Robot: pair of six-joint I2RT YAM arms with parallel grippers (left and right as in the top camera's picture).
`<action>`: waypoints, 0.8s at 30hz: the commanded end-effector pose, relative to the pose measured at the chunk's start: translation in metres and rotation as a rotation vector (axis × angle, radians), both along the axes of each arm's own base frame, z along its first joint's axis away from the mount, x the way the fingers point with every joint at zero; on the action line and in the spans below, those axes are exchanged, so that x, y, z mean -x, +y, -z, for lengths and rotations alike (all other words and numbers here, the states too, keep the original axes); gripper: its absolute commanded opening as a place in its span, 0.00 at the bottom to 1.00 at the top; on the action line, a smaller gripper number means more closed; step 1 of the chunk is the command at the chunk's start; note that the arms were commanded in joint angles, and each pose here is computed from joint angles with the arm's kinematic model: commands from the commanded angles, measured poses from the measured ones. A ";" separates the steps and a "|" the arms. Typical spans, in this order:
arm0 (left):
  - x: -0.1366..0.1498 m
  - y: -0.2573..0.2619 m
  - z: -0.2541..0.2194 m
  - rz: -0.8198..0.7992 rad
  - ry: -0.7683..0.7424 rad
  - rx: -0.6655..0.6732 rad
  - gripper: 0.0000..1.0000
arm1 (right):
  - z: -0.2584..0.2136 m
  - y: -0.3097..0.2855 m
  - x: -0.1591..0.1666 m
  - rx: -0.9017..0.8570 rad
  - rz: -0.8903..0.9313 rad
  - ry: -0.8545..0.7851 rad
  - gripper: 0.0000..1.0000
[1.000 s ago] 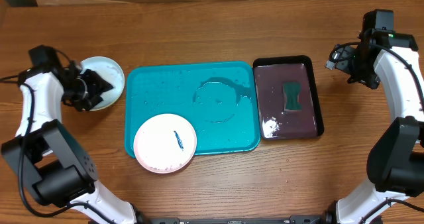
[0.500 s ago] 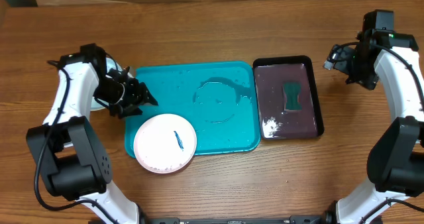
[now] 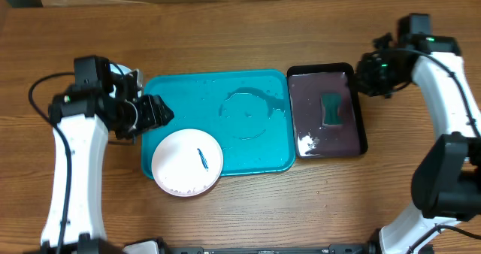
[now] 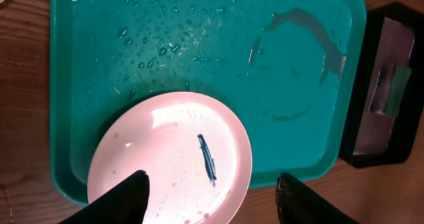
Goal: Clean dirty plates on tray and stack at the side
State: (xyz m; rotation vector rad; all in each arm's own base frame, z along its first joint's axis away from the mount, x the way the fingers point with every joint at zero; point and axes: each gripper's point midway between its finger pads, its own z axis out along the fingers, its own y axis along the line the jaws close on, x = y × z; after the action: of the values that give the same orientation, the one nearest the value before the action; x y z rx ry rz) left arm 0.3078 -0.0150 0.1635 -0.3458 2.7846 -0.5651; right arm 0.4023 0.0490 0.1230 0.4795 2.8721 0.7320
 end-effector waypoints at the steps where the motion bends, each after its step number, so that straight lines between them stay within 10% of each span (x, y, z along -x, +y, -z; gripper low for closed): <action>1: 0.016 0.003 0.017 -0.052 0.053 -0.039 0.64 | 0.000 0.024 0.000 0.090 -0.047 -0.016 0.04; 9: 0.028 0.001 0.054 -0.054 0.100 -0.032 0.65 | 0.011 0.039 -0.001 0.317 -0.006 -0.021 0.04; 24: 0.025 0.001 0.057 -0.067 0.090 -0.030 0.72 | 0.045 0.077 -0.016 0.203 0.032 -0.116 0.04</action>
State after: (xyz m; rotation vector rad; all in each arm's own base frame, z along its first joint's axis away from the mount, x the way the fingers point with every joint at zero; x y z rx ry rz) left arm 0.2841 -0.0137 0.1086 -0.4426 2.8457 -0.5090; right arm 0.4218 0.1165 0.0860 0.4171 2.7905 0.3849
